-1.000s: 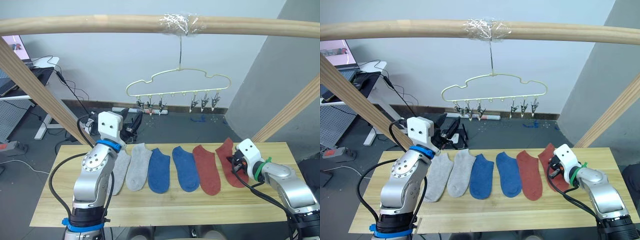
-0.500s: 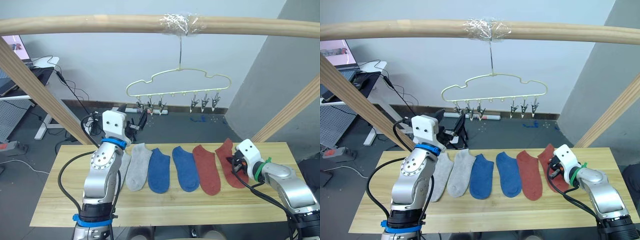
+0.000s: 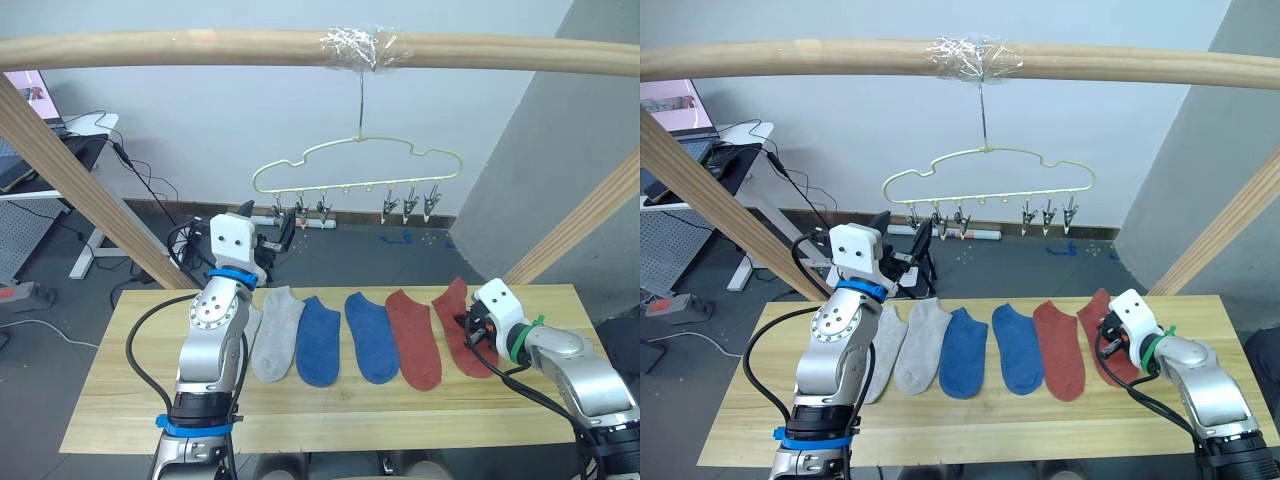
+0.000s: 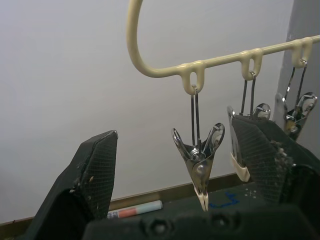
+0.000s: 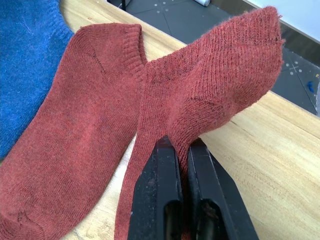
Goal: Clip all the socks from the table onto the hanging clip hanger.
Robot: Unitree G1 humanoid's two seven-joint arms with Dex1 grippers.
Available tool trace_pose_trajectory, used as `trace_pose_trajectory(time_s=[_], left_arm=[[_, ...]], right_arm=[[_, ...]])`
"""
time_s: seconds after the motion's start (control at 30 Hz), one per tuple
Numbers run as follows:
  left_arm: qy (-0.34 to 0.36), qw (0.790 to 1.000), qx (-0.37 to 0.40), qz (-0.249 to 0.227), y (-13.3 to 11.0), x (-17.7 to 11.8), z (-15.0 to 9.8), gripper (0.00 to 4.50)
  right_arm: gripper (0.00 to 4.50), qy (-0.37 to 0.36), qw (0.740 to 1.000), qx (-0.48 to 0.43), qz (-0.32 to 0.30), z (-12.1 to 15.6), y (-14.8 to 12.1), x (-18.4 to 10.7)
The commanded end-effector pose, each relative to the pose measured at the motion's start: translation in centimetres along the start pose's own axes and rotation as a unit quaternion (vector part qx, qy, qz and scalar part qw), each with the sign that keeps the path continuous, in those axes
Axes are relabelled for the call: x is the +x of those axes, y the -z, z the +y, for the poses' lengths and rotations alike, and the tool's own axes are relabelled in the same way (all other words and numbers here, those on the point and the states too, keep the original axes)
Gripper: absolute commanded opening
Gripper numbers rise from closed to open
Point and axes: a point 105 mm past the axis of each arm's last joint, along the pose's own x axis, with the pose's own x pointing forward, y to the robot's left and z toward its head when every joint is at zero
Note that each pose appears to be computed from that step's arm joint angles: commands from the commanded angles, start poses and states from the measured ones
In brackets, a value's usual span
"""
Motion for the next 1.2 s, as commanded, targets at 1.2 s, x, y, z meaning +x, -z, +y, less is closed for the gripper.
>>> trace_pose_trajectory(time_s=[1.2], left_arm=[[-0.002,0.999,0.005,-0.032,-1.8,-0.7,0.2,4.03]], right_arm=[[0.00,0.009,1.000,-0.003,-0.019,-0.2,-0.8,-0.6]])
